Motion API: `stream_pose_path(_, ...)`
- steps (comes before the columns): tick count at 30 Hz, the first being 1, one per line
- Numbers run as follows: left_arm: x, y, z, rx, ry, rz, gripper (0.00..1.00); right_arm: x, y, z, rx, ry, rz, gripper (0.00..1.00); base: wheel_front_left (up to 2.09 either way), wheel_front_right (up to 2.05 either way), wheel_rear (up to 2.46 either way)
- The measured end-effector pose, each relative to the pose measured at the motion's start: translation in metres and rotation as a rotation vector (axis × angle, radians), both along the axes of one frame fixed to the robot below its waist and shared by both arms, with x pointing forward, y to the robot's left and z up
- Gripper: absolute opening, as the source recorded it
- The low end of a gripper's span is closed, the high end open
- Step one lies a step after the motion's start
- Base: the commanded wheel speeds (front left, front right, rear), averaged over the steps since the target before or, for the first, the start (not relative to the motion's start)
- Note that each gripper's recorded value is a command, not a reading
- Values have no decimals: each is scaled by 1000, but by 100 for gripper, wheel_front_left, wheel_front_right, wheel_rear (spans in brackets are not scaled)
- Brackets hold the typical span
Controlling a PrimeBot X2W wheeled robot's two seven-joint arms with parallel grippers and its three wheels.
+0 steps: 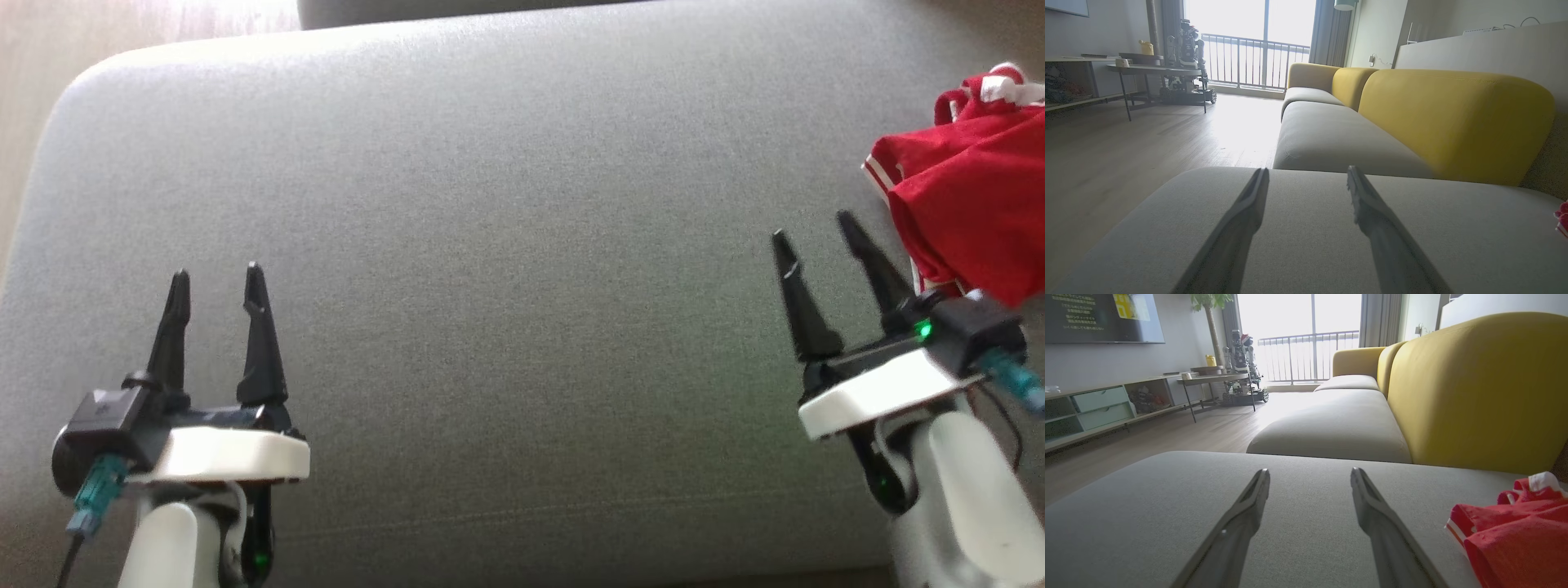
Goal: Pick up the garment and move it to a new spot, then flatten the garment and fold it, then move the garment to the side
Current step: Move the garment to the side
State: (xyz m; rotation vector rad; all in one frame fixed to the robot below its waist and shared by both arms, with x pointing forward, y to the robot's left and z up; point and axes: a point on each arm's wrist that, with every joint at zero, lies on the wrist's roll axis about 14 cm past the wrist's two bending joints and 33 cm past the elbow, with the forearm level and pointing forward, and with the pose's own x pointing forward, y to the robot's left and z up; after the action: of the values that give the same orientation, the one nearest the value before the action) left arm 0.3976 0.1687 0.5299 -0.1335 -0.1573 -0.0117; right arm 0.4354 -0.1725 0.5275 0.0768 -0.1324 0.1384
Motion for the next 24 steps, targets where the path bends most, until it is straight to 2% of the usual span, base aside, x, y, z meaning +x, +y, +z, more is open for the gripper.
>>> stream_pose_path(3,-5,3,-6,3,19,11,100,-7,7,-3,-48,4,16,100,0,0,0)
stream_pose_path(12,-12,1,-27,24,85,2,100,-14,6,-9,-39,17,-16,100,0,0,0)
stream_pose_path(24,-13,-3,-35,25,111,3,100,-21,-32,-27,-47,74,-138,100,0,0,0)
